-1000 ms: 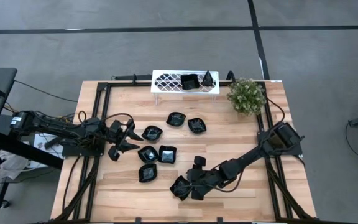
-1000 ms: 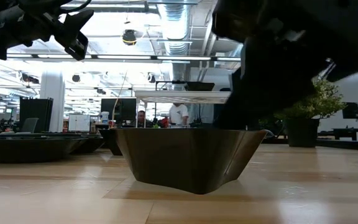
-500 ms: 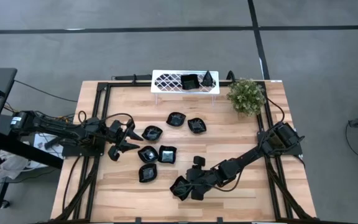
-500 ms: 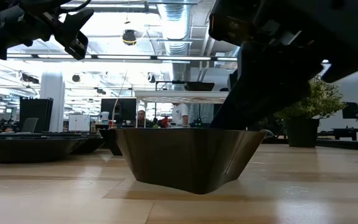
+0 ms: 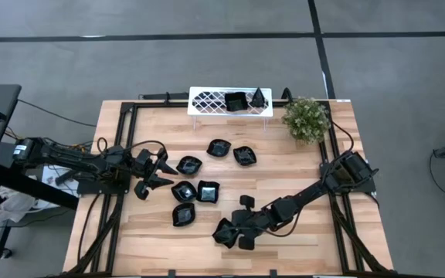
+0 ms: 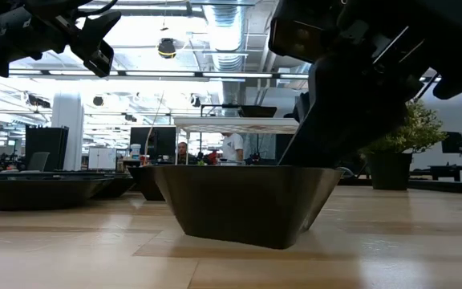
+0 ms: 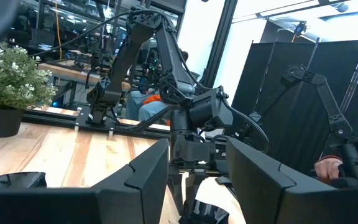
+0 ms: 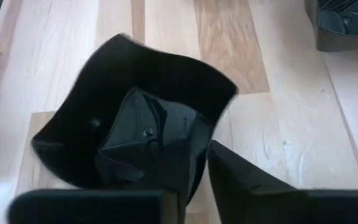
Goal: Pick & Place Mini shaped plates
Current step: Stack the bottom distorted square plate on top of the distorted square plates on the shelf
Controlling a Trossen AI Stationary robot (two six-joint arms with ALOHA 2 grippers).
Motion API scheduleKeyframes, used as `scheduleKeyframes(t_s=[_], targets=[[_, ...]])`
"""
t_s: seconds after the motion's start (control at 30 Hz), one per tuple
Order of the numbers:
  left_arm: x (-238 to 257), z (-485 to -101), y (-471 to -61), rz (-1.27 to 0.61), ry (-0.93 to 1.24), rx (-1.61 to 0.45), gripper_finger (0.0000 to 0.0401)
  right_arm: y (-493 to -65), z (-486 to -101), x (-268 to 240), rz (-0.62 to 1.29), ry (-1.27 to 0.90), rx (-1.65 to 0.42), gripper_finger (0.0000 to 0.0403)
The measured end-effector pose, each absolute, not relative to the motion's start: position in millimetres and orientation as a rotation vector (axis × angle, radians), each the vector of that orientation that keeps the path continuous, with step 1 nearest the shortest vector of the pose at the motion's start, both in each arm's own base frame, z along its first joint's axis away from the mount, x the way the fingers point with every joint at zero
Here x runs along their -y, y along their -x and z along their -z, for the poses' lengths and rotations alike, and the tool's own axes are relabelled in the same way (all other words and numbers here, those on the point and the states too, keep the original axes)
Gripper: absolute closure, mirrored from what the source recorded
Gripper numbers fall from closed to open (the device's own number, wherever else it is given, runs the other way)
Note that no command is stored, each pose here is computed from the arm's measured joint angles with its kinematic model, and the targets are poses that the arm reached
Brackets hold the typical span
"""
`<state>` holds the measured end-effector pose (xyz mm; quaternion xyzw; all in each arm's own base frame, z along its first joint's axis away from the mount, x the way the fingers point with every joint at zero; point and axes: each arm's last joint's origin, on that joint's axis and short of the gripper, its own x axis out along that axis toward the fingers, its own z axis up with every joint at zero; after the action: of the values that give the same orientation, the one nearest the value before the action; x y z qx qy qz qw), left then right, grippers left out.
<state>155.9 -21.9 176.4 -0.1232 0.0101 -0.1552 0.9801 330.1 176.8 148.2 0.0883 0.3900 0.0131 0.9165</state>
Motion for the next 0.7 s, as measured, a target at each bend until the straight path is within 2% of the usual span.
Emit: scheduleKeyframes(t_s=[0.2,0.47,0.7], targets=[[21.9,-176.4,-155.9,0.313,0.248,-0.02,0.0238,-330.8,-149.2,-176.0,-0.043,-0.147,-0.795,0.0398],[21.9,-176.4,-155.9,0.312,0.248,-0.02,0.0238,-331.3,-158.2,-169.4,-0.049,-0.114,-0.782,0.04],[21.9,-176.4,-155.9,0.312,0.248,-0.02,0.0238,-327.4,-208.8,-140.2,0.008,-0.094,-0.664,0.0401]])
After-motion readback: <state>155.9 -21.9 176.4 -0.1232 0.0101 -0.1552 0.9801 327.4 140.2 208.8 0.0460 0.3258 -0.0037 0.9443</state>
